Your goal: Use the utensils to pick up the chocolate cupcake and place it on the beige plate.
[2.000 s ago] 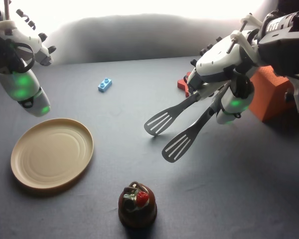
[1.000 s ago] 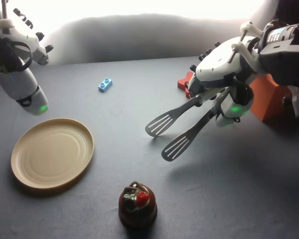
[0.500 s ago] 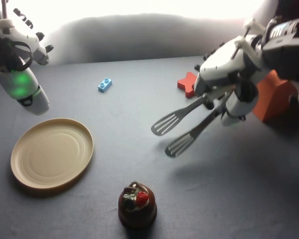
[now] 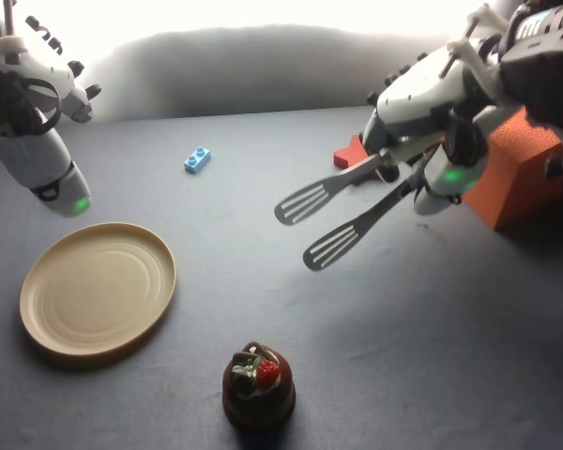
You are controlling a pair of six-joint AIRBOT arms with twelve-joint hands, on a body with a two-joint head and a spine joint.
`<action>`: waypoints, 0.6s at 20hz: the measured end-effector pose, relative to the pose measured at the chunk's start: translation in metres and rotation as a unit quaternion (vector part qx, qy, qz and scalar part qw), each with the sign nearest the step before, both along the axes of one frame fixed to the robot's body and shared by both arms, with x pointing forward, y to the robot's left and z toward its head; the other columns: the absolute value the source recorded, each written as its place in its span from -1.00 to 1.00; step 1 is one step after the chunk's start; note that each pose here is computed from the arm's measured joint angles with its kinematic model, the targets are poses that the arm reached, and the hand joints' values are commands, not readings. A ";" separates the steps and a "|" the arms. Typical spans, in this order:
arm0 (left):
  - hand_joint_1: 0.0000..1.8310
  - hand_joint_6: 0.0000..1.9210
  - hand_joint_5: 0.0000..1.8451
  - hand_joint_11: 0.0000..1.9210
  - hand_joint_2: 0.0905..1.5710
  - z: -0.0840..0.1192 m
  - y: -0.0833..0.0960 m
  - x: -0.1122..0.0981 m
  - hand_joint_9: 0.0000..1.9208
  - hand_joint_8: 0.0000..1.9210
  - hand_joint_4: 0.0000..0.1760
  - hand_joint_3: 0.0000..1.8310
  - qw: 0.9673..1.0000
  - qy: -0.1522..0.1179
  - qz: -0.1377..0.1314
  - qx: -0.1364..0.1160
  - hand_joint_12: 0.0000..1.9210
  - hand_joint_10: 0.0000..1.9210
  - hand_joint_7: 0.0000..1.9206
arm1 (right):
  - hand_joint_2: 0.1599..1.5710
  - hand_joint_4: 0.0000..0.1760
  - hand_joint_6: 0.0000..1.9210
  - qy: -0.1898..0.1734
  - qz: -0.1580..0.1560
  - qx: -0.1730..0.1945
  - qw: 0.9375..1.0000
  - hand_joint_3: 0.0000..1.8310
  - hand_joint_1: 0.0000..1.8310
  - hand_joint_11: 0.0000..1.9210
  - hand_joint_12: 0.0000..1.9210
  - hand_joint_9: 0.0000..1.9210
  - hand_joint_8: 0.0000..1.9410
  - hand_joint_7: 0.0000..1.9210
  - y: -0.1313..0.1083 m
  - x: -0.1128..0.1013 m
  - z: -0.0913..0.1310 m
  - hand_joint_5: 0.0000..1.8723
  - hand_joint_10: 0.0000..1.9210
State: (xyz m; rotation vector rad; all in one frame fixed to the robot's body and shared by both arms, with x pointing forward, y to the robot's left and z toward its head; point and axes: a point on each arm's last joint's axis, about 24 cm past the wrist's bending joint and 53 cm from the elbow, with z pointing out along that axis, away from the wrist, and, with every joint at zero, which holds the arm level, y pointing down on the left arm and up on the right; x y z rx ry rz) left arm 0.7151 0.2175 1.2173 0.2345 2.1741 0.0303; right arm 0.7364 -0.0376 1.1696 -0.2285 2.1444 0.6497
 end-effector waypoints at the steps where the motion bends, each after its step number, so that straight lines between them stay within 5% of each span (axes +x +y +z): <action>1: -0.77 -1.00 -0.90 -1.00 0.31 0.000 0.000 0.000 -0.95 -1.00 -1.00 -1.00 1.000 0.000 0.000 0.000 -1.00 -1.00 -0.93 | 0.40 -1.00 -0.11 -0.005 0.001 0.001 1.000 -1.00 0.09 -0.40 0.95 -0.48 0.43 -0.48 0.000 0.000 0.003 -0.41 0.63; 2: -0.78 -1.00 -0.90 -1.00 0.31 0.000 0.000 0.000 -0.95 -1.00 -1.00 -1.00 1.000 0.000 0.000 0.000 -1.00 -1.00 -0.92 | 0.40 -1.00 -0.12 -0.007 0.004 0.004 1.000 -1.00 0.08 -0.40 0.92 -0.49 0.43 -0.49 0.001 -0.003 0.006 -0.40 0.62; 3: -0.78 -1.00 -0.89 -1.00 0.31 0.000 -0.001 0.000 -0.96 -1.00 -1.00 -1.00 1.000 0.000 -0.001 0.001 -1.00 -1.00 -0.92 | 0.55 -1.00 0.45 -0.006 0.018 0.006 1.000 -0.99 0.15 -0.35 0.98 -0.44 0.53 -0.46 0.006 -0.017 0.010 -0.25 0.76; 4: -0.82 -1.00 -0.92 -1.00 0.33 0.000 -0.002 0.000 -0.98 -1.00 -1.00 -1.00 1.000 0.000 -0.002 0.001 -1.00 -1.00 -0.95 | 0.39 -1.00 -0.08 -0.038 0.095 0.017 0.995 -1.00 0.08 -0.41 0.86 -0.48 0.41 -0.48 0.040 -0.078 0.036 -0.43 0.58; 12: -0.77 -0.99 -0.89 -1.00 0.31 0.000 -0.002 0.000 -0.94 -0.99 -1.00 -1.00 1.000 -0.001 -0.002 0.000 -1.00 -0.99 -0.91 | 0.40 -1.00 -0.06 -0.036 0.125 0.015 0.991 -1.00 0.04 -0.38 0.82 -0.46 0.38 -0.49 0.064 -0.093 0.022 -0.46 0.56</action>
